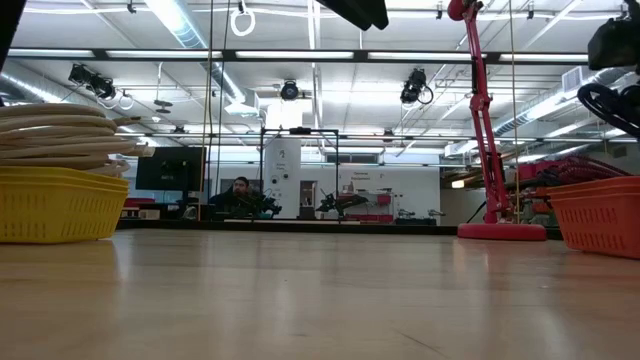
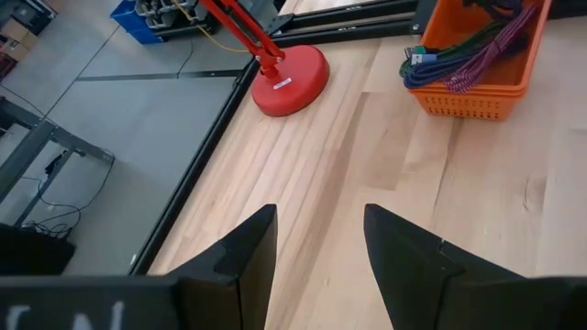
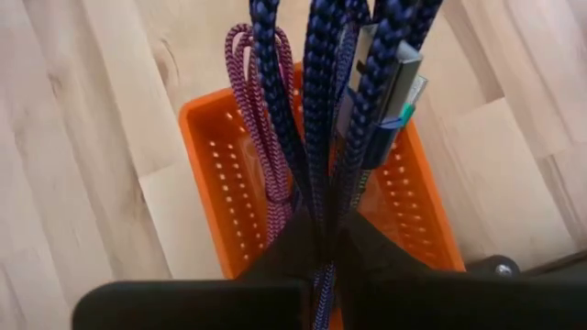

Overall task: Pick & Place USB Port
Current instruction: Put the blue charger cable into the orange basket, then return to Home Position

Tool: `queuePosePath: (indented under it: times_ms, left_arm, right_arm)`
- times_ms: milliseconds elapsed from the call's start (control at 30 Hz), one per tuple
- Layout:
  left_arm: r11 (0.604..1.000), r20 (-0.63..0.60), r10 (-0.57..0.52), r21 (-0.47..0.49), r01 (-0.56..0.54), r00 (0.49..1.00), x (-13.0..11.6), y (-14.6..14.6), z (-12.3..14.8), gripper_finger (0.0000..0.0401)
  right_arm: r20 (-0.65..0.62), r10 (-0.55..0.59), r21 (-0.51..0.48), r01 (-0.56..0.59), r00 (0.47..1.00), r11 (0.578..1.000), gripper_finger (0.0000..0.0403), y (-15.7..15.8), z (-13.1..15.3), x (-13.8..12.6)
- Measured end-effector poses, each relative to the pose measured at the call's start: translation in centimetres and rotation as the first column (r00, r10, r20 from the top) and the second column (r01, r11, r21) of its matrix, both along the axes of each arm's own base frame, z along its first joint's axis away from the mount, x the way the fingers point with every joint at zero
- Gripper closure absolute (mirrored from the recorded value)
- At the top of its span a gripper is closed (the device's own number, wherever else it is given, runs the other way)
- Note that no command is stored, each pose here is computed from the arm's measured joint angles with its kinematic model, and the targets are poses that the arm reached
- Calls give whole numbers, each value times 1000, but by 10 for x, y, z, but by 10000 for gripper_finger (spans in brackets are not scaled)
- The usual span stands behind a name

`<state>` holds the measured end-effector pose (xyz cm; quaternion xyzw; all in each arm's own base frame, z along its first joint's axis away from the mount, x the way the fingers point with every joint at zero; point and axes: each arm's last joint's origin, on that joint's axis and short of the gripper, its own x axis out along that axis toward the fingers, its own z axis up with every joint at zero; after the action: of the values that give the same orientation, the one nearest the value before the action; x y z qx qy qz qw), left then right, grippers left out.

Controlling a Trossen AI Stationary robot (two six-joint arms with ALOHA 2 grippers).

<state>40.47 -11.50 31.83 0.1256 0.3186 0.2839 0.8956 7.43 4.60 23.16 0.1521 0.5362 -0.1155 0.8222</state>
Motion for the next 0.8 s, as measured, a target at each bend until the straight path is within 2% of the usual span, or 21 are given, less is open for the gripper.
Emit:
queuePosePath:
  times_ms: [267, 533, 800]
  left_arm:
    - [1000, 0, 0, -1, 0, 1000, 0, 0, 0, 231]
    - [1000, 0, 0, -1, 0, 1000, 0, 0, 0, 231]
    - [1000, 0, 0, -1, 0, 1000, 0, 0, 0, 231]
  right_arm:
    - [7, 2, 7, -2, 1000, 1000, 390, 1, -1, 1]
    - [26, 5, 18, -5, 1000, 1000, 347, 2, 0, 3]
    - [22, 28, 16, -28, 999, 999, 351, 2, 0, 3]
